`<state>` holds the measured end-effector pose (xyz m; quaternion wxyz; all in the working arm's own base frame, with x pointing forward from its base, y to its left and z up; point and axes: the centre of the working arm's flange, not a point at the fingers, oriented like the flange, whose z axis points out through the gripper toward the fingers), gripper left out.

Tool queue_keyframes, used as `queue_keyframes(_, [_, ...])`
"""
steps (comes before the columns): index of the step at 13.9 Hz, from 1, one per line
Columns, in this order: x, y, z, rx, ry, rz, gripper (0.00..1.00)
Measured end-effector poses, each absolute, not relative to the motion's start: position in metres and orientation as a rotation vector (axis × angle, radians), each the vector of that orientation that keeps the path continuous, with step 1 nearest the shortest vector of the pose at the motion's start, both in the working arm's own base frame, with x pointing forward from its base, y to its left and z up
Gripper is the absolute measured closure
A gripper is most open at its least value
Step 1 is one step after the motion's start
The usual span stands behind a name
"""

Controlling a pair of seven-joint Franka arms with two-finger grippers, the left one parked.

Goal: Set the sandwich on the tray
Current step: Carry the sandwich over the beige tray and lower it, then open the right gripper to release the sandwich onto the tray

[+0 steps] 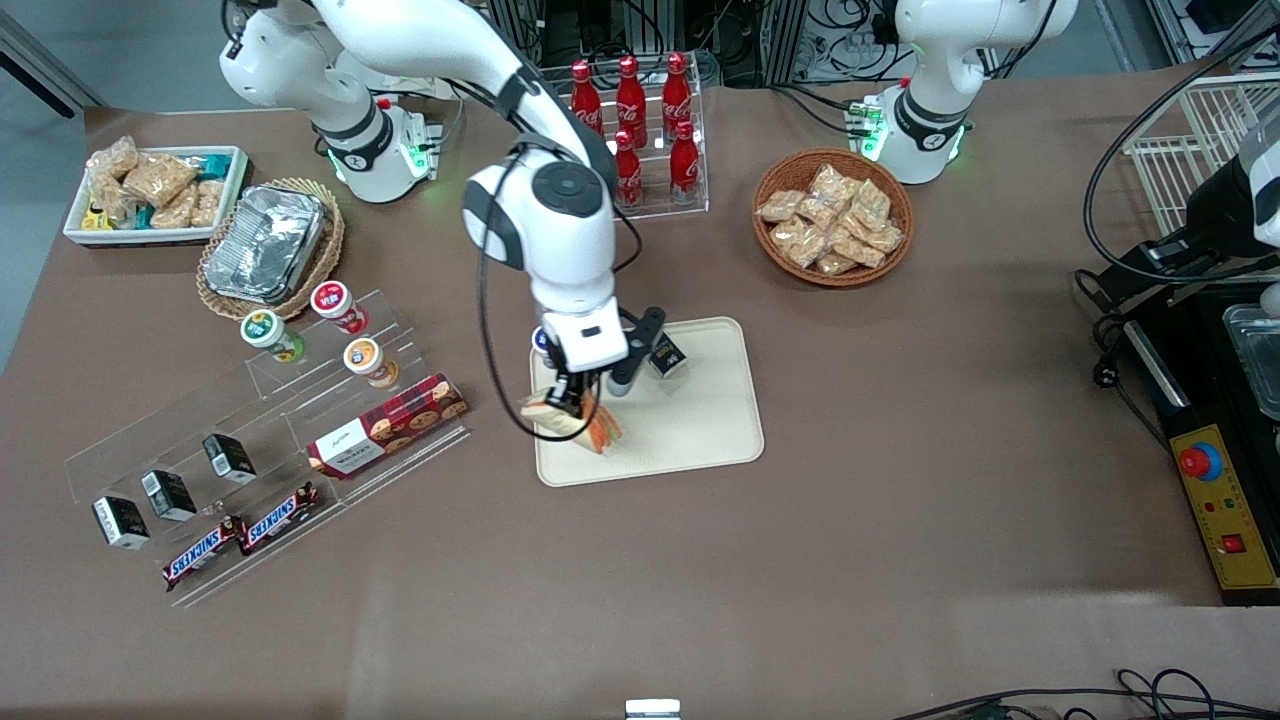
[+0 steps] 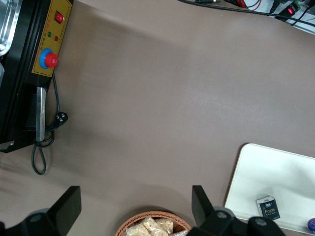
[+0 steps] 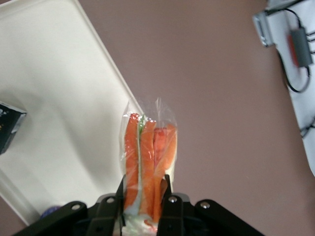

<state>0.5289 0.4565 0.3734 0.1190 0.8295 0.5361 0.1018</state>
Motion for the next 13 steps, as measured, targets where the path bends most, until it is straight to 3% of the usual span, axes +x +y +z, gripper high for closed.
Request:
queue_keyframes(6, [0.523, 0.481, 0.305, 2.332, 1.664, 0.315, 0.71])
queue_keyframes(11, [0.5, 0.505, 0.281, 2.367, 1.711, 0.291, 0.63])
queue_keyframes(13, [0.502, 0.504, 0.281, 2.386, 1.702, 0.289, 0.46])
